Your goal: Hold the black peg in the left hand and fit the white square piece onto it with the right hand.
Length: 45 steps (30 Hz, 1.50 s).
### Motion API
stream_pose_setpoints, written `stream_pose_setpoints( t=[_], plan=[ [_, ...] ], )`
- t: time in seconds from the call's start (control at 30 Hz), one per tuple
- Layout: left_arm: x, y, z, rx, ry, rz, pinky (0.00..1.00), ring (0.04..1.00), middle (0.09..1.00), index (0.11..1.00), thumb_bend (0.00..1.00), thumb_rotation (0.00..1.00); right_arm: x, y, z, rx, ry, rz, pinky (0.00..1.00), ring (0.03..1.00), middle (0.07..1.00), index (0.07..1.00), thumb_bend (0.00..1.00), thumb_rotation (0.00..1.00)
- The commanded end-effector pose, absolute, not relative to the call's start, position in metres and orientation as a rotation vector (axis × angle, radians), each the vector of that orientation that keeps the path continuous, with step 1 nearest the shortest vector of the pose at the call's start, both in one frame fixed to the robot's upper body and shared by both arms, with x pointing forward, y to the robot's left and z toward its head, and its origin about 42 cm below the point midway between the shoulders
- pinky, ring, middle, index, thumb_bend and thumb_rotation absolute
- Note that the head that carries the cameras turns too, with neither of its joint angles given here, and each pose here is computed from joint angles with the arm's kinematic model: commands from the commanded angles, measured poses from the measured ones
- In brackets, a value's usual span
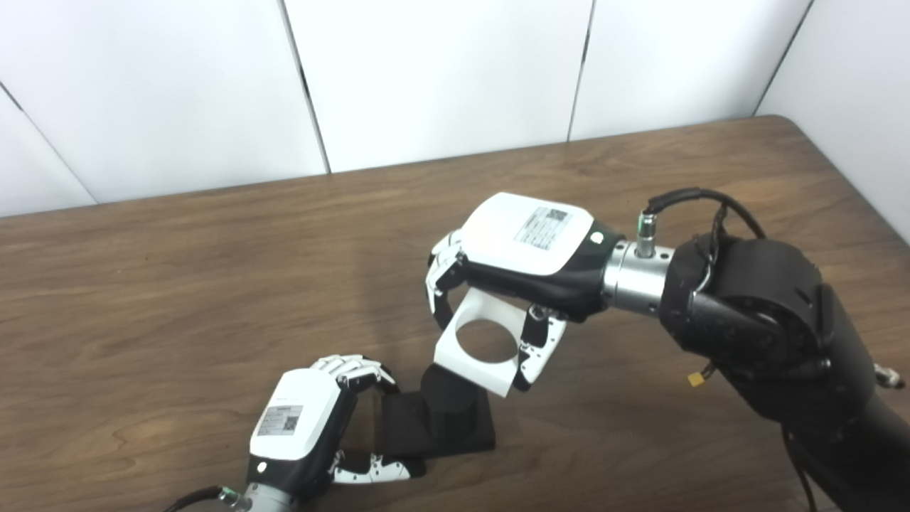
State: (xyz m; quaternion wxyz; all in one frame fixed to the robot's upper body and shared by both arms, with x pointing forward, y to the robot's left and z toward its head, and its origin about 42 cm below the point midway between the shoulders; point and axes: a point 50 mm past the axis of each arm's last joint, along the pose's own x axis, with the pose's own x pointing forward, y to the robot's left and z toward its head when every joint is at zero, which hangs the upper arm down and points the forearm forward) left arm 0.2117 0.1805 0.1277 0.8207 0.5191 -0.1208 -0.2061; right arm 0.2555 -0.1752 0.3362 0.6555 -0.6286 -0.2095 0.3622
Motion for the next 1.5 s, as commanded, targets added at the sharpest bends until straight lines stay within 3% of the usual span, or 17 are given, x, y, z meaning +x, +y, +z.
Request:
stream_pose_setpoints(
  t=[0.0, 0.77, 1.47],
  plan=[
    [0.213, 0.178, 0.122, 1.133, -0.219, -0.477, 0.81, 0.782, 0.725, 0.485, 0.52, 0.05, 0.251, -0.173, 0.344, -1.416, -0.523, 0.781, 0.79, 0.825, 0.729, 0.482, 0.52, 0.13],
    [0.21, 0.172, 0.126, 1.128, -0.224, -0.477, 0.81, 0.779, 0.722, 0.485, 0.52, 0.05, 0.249, -0.157, 0.316, -1.36, -0.479, 0.816, 0.85, 0.859, 0.753, 0.483, 0.52, 0.13],
    [0.208, 0.169, 0.13, 1.129, -0.227, -0.476, 0.8, 0.781, 0.722, 0.485, 0.52, 0.05, 0.252, -0.144, 0.306, -1.403, -0.515, 0.804, 0.86, 0.843, 0.736, 0.484, 0.52, 0.13]
  ],
)
